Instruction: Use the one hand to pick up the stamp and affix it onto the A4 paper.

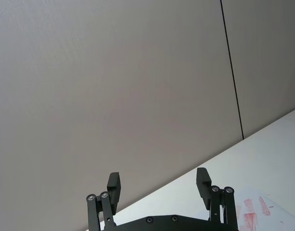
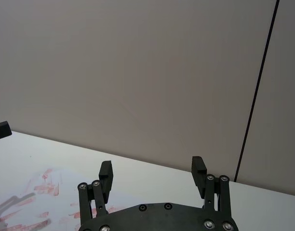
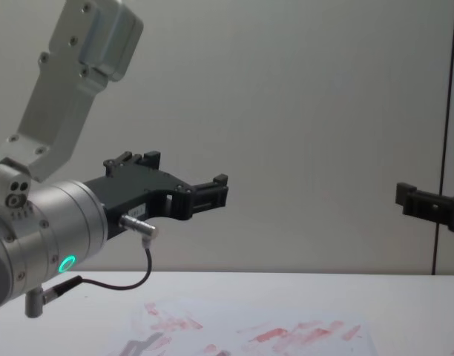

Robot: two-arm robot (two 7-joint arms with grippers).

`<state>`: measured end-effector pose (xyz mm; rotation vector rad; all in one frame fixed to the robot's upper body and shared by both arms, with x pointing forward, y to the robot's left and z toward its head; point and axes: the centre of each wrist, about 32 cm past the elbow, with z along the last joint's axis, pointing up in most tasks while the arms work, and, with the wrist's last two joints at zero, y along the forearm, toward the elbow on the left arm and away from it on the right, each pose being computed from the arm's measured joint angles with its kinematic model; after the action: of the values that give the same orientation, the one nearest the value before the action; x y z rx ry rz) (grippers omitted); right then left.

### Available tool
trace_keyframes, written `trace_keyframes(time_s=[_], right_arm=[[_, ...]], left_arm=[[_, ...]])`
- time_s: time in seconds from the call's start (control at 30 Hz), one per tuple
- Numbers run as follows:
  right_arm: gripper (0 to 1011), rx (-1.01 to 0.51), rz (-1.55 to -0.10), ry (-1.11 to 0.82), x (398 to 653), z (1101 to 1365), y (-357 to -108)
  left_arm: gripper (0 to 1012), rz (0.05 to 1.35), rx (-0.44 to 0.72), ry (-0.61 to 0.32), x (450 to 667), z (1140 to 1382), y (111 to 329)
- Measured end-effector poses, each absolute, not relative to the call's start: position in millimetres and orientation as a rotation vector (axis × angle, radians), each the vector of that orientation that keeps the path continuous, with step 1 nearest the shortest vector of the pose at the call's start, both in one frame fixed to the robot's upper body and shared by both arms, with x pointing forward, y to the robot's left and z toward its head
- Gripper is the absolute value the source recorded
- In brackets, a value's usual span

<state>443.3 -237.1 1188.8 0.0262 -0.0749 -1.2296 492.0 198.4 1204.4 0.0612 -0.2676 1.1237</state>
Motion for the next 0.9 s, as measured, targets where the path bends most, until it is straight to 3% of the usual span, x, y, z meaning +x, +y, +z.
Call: trace_keyframes(time_s=[0.9], right_arm=[[1001, 0.026, -1.229, -0.075, 443.3, 1188.7, -237.1]], left_arm=[[1002, 1.124, 0.061, -0.268, 492.0, 1204.4, 198.4]])
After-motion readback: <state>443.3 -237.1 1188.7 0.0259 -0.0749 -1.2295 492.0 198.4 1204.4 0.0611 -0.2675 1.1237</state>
